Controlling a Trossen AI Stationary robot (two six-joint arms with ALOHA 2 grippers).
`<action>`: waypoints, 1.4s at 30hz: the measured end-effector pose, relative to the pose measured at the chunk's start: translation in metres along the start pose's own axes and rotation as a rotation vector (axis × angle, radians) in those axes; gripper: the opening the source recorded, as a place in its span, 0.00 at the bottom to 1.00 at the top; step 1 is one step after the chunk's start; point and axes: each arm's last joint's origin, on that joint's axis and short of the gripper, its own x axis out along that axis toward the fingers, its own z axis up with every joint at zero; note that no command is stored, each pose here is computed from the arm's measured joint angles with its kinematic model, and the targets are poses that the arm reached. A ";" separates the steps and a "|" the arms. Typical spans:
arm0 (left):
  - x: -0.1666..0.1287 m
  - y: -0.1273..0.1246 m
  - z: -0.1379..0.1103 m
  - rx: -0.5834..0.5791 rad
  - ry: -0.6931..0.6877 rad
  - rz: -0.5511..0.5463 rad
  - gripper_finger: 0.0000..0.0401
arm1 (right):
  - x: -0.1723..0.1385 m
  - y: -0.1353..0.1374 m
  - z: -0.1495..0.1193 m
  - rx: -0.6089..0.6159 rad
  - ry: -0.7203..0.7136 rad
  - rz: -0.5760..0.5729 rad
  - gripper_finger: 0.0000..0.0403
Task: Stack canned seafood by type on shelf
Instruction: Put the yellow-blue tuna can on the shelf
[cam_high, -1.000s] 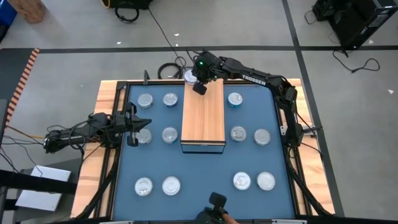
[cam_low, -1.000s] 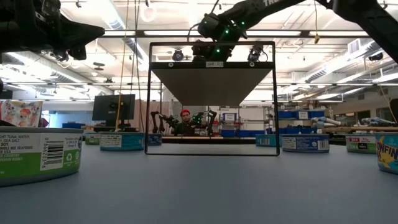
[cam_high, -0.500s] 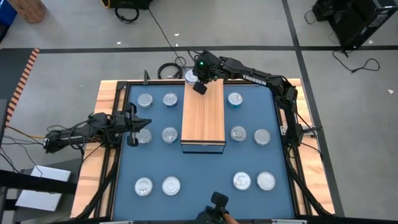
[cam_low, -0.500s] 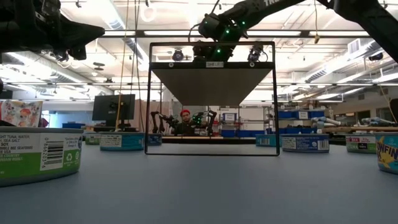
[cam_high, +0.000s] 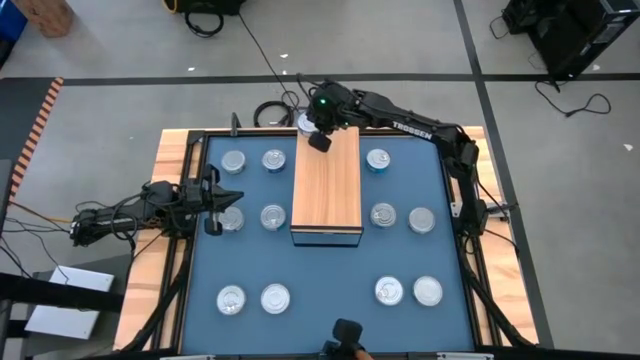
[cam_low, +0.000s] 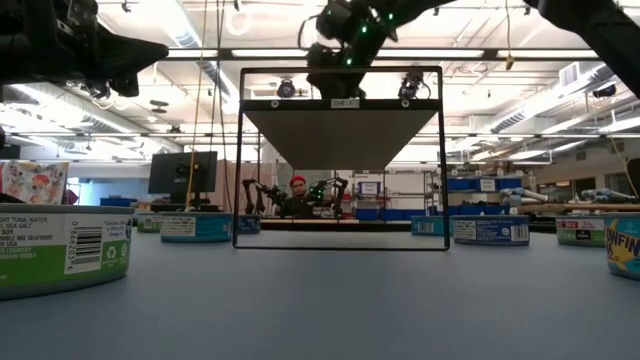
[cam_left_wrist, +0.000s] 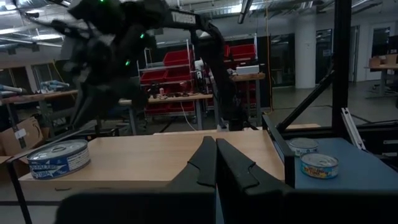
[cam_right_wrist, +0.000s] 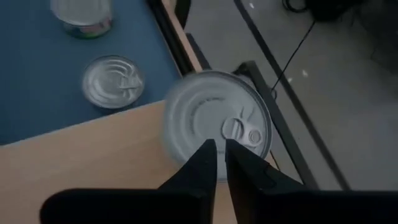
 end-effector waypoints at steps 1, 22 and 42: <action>0.000 0.000 0.000 0.000 0.001 0.000 0.01 | -0.004 0.002 0.001 -0.017 0.000 -0.002 0.10; 0.000 0.000 -0.002 -0.006 0.025 -0.003 0.01 | -0.046 0.031 -0.043 -0.063 -0.034 0.043 0.01; 0.000 0.000 -0.002 0.004 0.021 -0.003 0.01 | -0.148 0.088 -0.182 0.169 -0.396 0.114 0.02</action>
